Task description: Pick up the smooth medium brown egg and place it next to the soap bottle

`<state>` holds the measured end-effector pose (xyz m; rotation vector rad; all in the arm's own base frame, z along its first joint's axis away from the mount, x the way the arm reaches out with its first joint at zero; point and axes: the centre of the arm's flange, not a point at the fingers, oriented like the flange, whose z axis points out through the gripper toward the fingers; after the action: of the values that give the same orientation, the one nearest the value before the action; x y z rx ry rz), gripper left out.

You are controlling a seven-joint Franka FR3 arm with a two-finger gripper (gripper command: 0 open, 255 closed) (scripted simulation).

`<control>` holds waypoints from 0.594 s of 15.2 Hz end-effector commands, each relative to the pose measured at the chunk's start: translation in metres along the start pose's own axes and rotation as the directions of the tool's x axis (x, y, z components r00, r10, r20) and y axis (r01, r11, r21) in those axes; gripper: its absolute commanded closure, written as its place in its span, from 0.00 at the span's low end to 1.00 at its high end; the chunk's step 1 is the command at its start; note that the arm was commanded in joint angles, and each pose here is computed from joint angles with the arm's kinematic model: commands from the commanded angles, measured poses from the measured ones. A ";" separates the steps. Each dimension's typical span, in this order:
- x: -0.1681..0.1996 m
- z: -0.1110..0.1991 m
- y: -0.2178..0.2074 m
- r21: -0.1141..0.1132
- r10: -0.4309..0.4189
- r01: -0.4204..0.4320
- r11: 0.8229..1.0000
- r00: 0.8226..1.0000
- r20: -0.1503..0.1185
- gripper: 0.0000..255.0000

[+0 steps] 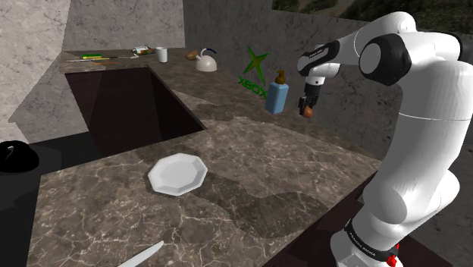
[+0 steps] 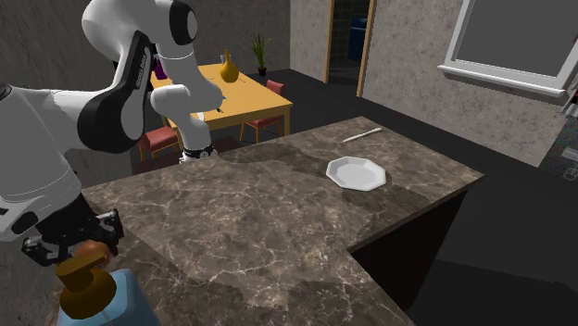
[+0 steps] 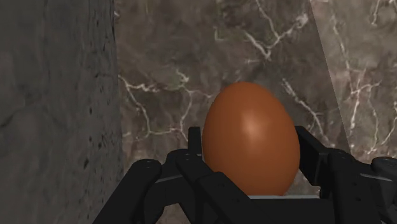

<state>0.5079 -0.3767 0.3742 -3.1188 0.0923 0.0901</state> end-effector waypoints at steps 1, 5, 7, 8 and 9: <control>0.001 0.010 0.001 0.000 0.000 0.000 1.000 1.000 -0.001 1.00; 0.003 0.035 0.002 0.000 0.000 0.000 1.000 1.000 -0.001 1.00; 0.002 0.035 0.002 0.000 0.000 0.000 1.000 1.000 -0.001 1.00; 0.003 0.035 0.002 0.000 0.000 0.000 1.000 1.000 -0.001 1.00; 0.003 0.035 0.002 0.000 0.000 0.000 1.000 1.000 -0.001 1.00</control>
<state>0.5081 -0.3779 0.3391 -3.1190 0.0924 0.0901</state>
